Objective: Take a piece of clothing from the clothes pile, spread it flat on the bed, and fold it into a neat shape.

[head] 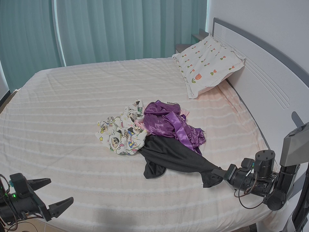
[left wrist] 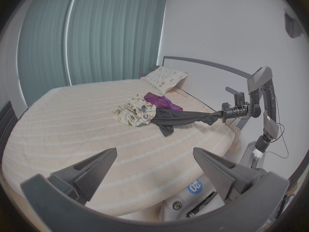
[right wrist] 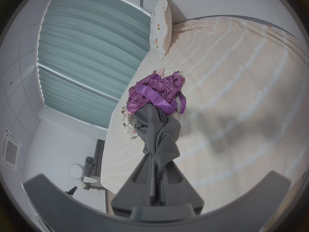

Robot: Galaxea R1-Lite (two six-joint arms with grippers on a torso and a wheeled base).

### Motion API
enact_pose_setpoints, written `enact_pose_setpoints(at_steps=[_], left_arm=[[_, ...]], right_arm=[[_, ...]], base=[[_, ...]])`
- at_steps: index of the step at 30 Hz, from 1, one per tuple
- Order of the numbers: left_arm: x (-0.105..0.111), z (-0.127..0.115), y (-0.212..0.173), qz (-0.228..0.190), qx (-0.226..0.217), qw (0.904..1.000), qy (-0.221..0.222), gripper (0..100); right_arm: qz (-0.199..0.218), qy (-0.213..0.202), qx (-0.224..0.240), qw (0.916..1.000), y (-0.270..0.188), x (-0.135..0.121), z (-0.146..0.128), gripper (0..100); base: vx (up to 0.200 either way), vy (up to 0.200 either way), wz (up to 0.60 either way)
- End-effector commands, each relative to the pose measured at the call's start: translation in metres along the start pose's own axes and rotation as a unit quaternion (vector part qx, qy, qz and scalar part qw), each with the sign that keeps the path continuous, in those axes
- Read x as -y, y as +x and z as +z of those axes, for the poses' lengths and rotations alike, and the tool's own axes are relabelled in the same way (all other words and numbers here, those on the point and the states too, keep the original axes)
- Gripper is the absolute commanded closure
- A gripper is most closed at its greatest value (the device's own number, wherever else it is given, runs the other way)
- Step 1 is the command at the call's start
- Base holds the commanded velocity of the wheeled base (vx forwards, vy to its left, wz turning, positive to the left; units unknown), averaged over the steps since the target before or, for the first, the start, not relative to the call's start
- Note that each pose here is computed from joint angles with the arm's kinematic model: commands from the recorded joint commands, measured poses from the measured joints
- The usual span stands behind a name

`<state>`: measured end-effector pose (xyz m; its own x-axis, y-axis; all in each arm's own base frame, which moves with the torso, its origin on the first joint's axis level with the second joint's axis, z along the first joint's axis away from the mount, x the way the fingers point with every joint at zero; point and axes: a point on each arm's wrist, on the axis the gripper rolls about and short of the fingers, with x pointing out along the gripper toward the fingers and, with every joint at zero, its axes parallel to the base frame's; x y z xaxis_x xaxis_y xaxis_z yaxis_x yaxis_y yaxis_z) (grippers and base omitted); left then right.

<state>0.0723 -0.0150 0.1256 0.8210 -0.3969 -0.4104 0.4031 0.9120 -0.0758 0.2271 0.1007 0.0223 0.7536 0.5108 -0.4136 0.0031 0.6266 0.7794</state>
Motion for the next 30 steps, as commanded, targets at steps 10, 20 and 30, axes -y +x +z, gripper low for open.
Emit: enact_pose_setpoints(at_steps=[10, 20, 30], left_arm=[[-0.007, -0.013, 0.122, -0.036, -0.166, 0.9843, -0.047, 0], [0.025, -0.032, 0.21, 0.011, -0.153, 0.9823, -0.107, 0], [0.036, -0.048, 0.278, 0.045, -0.109, 0.9885, -0.095, 0]], right_arm=[[0.014, -0.004, 0.026, 0.9996, -0.006, -0.008, 0.005, 100], [0.011, -0.003, 0.024, 0.9997, -0.004, -0.007, 0.005, 100], [0.014, -0.003, 0.029, 0.9995, -0.004, -0.008, 0.007, 100]], base=[[0.0, 0.0, 0.0], [0.0, 0.0, 0.0], [0.0, 0.0, 0.0]])
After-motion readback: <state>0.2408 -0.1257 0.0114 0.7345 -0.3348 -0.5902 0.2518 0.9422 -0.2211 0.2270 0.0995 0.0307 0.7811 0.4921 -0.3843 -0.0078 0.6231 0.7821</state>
